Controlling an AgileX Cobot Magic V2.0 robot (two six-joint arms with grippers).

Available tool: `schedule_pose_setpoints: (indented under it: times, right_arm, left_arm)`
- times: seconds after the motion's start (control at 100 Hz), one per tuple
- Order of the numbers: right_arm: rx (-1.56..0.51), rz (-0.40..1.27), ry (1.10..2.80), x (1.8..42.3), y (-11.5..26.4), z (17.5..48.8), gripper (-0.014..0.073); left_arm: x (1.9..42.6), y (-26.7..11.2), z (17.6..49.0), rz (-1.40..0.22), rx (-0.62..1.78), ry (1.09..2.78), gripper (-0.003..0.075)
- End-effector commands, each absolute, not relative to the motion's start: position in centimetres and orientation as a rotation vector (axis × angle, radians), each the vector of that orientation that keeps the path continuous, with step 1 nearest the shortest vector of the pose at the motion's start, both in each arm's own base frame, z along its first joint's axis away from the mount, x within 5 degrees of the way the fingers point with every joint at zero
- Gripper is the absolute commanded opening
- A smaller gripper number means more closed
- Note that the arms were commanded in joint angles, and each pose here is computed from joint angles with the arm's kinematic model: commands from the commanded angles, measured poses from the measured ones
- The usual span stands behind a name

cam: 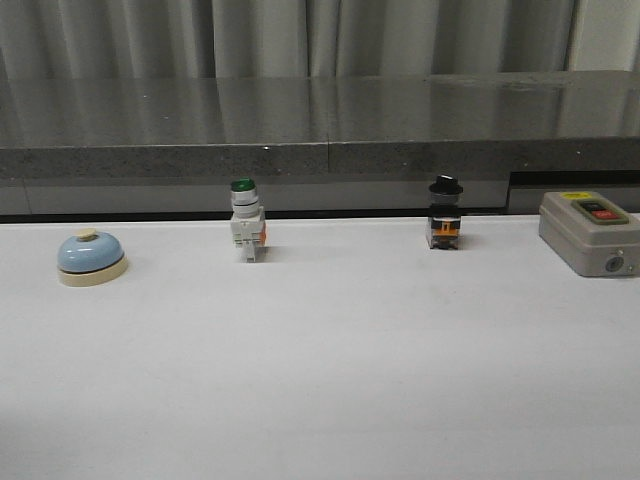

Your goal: Place and press bell with both arms

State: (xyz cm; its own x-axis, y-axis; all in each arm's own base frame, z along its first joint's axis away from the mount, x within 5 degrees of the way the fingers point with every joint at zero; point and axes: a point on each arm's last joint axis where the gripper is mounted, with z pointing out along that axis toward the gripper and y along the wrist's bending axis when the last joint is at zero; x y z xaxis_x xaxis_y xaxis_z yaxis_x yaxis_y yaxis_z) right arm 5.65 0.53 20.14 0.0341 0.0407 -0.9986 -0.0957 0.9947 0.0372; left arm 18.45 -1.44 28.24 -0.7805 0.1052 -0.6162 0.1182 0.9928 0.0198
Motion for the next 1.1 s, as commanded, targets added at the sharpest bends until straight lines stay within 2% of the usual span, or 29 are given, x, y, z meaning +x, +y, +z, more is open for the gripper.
schedule_pose_setpoints:
  times: [0.0,0.23,0.56,1.09]
  right_arm:
    - [-0.042,0.100,1.410,5.3,0.5,21.6,-0.0070]
    - [-0.042,0.100,1.410,5.3,0.5,21.6,-0.0070]
    - [-0.042,0.100,1.410,5.3,0.5,21.6,-0.0070]
    - [-0.042,0.100,1.410,5.3,0.5,21.6,-0.0070]
  left_arm:
    - [18.9,-1.5,29.7,-0.048,0.134,2.388,0.0663]
    - [20.2,-2.2,30.5,-0.089,0.146,2.408,0.0663]
    - [26.4,-5.5,31.5,-0.133,0.266,2.410,0.0663]
    - [37.4,-7.5,26.1,-0.054,0.329,2.502,0.0663]
